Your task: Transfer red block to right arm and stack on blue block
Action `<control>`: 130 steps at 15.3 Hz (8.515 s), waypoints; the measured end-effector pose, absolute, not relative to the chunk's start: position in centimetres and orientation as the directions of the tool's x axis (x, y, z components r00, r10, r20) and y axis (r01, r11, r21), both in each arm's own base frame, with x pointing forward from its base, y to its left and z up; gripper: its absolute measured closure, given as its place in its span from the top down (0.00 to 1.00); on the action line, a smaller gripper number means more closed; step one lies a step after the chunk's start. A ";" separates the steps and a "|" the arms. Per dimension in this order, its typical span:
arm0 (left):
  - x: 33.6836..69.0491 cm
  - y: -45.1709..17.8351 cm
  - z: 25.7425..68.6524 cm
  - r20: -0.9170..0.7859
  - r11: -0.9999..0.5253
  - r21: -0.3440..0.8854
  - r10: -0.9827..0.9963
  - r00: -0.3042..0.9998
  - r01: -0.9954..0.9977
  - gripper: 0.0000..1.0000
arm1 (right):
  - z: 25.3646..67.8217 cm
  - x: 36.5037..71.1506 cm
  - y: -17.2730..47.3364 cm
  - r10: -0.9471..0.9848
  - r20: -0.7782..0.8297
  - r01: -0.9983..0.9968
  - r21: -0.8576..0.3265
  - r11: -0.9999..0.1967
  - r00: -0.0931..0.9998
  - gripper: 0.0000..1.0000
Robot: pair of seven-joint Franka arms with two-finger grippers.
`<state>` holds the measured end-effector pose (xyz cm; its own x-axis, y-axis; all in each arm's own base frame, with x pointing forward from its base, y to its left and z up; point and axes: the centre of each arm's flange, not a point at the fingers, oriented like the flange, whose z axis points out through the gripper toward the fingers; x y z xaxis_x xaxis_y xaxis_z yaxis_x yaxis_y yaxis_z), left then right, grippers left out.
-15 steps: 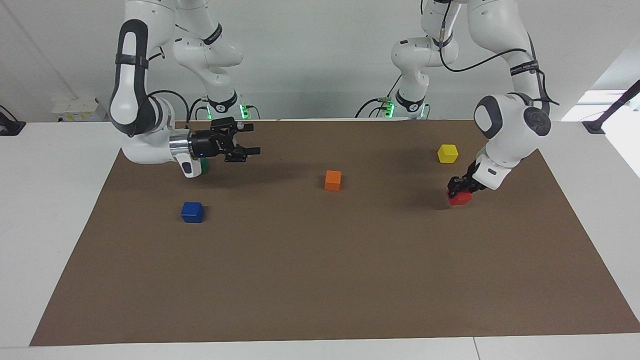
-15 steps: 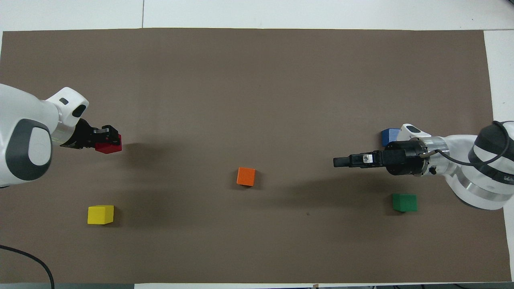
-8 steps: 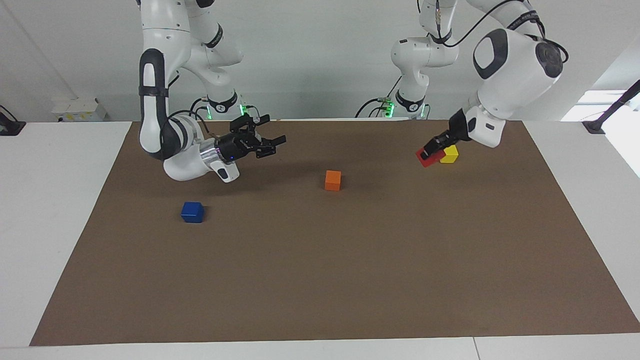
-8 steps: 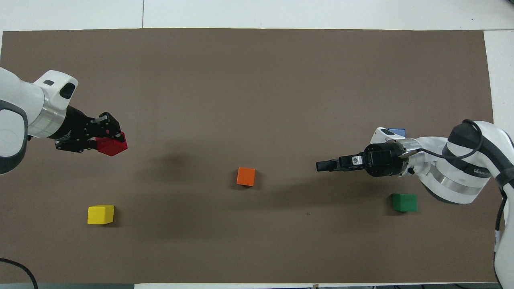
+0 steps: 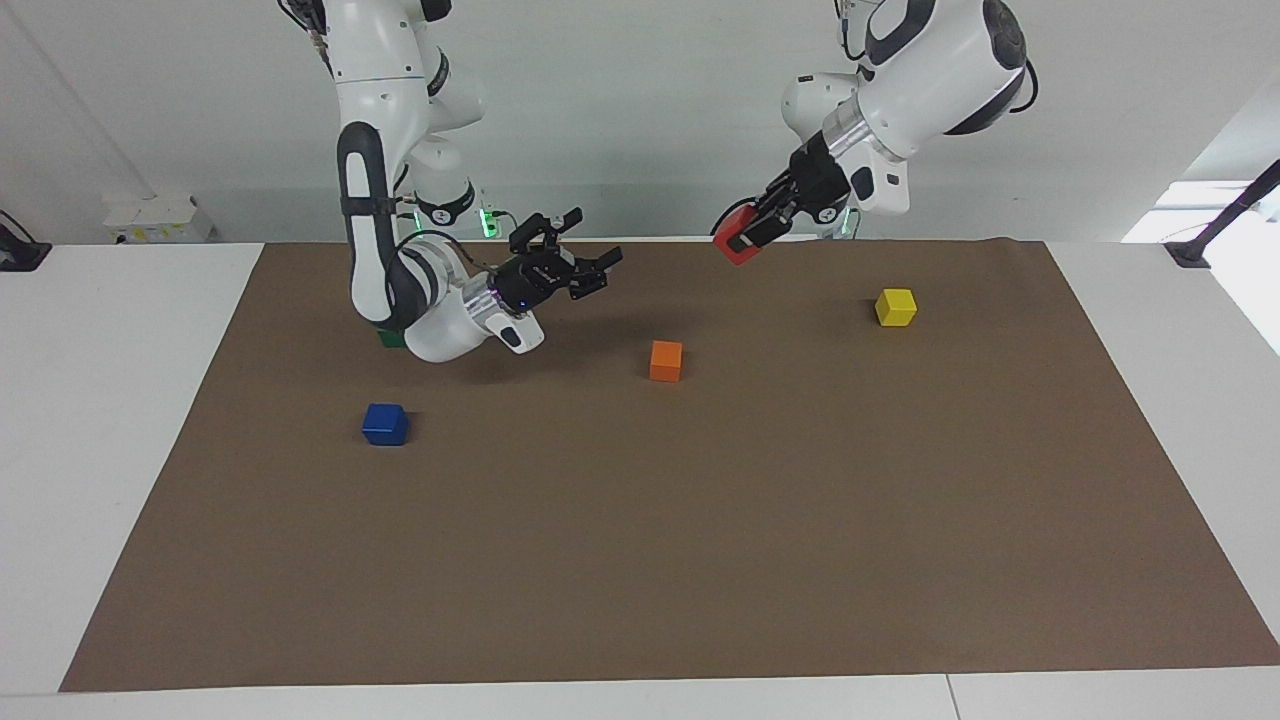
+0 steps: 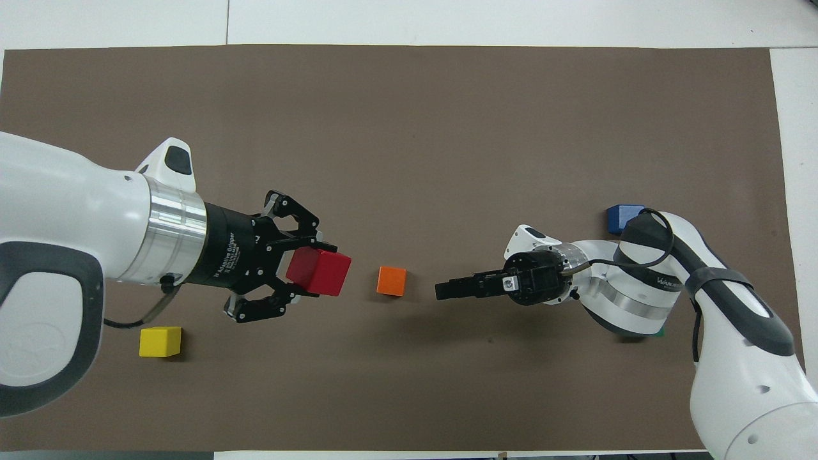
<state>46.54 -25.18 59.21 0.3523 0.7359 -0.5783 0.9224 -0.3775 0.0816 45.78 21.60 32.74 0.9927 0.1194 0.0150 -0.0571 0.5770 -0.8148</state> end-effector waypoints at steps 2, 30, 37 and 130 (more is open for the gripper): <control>46.3 -26.7 59.1 -0.611 -0.276 0.049 0.752 0.248 0.960 0.55 | 31.9 45.3 22.2 0.119 0.033 -0.044 -0.806 0.591 0.992 1.00; 37.6 -33.3 53.3 -0.659 -0.025 0.007 0.752 0.024 1.000 0.55 | 28.2 43.7 28.9 0.076 0.091 0.008 -0.687 0.727 0.993 0.56; 42.6 -26.9 57.4 -0.648 0.111 0.117 0.762 -0.008 0.987 1.00 | 28.5 44.4 28.9 0.048 0.107 0.039 -0.687 0.725 0.993 0.56; 53.9 -5.1 62.0 -0.014 -1.000 -0.020 0.003 1.000 0.003 1.00 | 35.1 55.7 -1.9 -0.054 0.003 -0.054 -0.005 -0.999 0.999 0.58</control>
<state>53.91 -5.06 61.99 0.9999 0.0032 -0.0136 0.0030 -0.9998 -0.0204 55.66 -1.88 35.13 0.9985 -0.0541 0.0031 -0.0541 -0.9985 -0.0053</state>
